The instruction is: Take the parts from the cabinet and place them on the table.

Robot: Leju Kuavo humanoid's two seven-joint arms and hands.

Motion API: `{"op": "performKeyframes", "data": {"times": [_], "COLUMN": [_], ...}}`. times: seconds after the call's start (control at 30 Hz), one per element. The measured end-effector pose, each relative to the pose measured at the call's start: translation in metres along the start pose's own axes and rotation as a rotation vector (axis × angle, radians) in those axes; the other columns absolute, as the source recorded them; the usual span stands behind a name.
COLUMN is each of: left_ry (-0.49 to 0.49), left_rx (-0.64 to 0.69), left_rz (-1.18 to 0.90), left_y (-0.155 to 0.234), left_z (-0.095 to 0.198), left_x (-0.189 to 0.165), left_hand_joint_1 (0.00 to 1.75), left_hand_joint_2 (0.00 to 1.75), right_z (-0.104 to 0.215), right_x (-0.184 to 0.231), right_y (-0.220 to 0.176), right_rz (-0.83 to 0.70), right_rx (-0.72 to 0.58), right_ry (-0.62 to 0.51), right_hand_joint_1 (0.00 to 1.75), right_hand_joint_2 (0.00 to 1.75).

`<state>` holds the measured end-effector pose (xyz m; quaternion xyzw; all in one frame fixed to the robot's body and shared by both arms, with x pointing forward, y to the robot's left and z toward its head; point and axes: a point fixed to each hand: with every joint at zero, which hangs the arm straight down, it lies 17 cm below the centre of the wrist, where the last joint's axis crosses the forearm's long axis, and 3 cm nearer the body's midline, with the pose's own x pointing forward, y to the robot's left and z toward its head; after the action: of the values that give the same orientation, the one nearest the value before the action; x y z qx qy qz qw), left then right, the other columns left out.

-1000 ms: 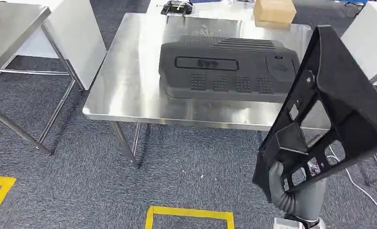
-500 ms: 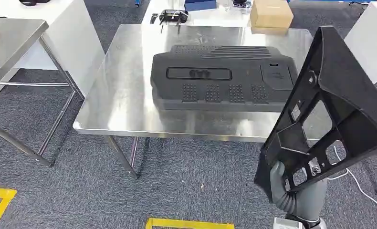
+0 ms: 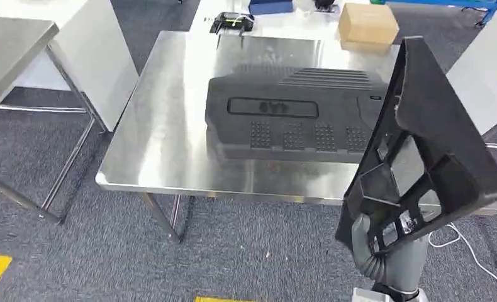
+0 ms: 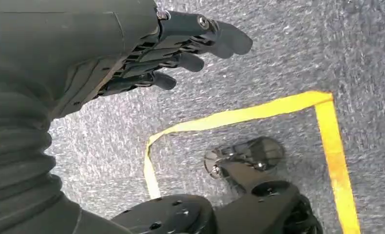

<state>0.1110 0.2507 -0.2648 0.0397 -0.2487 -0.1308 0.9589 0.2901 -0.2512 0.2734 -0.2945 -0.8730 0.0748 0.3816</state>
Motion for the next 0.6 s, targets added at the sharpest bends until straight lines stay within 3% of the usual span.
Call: {"op": "performKeyframes", "data": {"times": [0.6], "left_ry": [0.003], "left_rx": [0.003], "left_rz": [0.007], "left_y": [0.001], "left_z": [0.000], "left_x": [-0.001], "left_hand_joint_1": [0.00], "left_hand_joint_2": [1.75], "right_z": [-0.001], "right_x": [0.012], "right_y": [0.000], "right_rz": [0.058], "right_rx": [-0.010], "right_ry": [-0.057], "right_hand_joint_1": [1.75], "right_hand_joint_2": [1.75]}}
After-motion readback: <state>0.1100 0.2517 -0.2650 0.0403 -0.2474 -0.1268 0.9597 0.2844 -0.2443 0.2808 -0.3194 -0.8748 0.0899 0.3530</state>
